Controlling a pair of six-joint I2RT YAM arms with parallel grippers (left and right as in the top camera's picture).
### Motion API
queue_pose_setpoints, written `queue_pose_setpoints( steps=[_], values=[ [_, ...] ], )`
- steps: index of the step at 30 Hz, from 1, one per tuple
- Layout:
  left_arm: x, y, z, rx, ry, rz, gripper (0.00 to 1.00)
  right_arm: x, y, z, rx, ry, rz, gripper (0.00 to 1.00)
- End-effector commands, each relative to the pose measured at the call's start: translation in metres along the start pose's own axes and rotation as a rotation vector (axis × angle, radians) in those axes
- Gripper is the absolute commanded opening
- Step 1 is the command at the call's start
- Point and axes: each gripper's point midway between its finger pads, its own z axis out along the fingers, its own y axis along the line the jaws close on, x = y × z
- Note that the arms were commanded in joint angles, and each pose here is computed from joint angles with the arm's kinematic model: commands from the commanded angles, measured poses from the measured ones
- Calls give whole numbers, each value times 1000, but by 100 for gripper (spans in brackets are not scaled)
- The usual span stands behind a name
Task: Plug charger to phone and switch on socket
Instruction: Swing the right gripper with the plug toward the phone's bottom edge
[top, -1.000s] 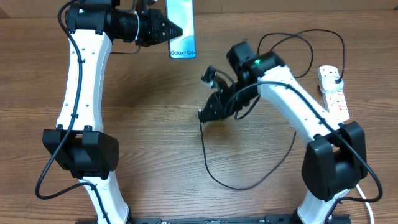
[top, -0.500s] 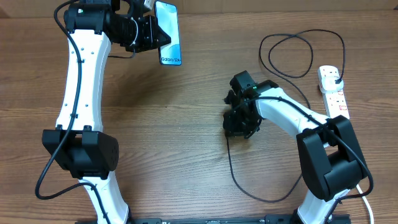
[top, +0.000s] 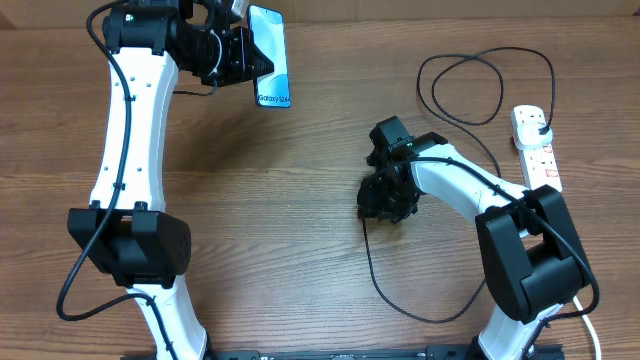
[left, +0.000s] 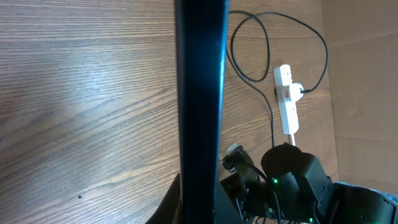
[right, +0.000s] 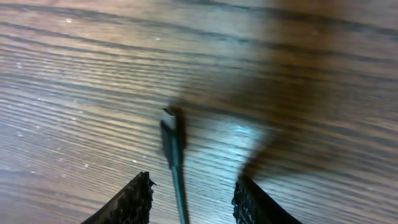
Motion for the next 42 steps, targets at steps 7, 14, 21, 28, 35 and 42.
queue_pose_setpoints(
  steps=[7, 14, 21, 28, 35, 42],
  values=[
    [-2, -6, -6, 17, -13, 15, 4, -7, 6, 6, -39, -17, 59, 22],
    [0, -5, -6, 16, -7, 27, 4, -1, -2, 26, -15, 40, 88, 16],
    [0, -5, -6, 16, -7, 27, 4, -5, -2, 31, -18, 32, 83, 10],
    [0, -5, -6, 16, -7, 26, 4, -8, -1, 31, -24, 19, 78, 4],
    [0, -9, -6, 37, -4, 31, 4, -12, 35, 15, -244, 43, -8, 4],
    [11, -75, -23, 441, 3, 259, 4, -17, 93, -66, -718, -24, -254, 4]
  ],
)
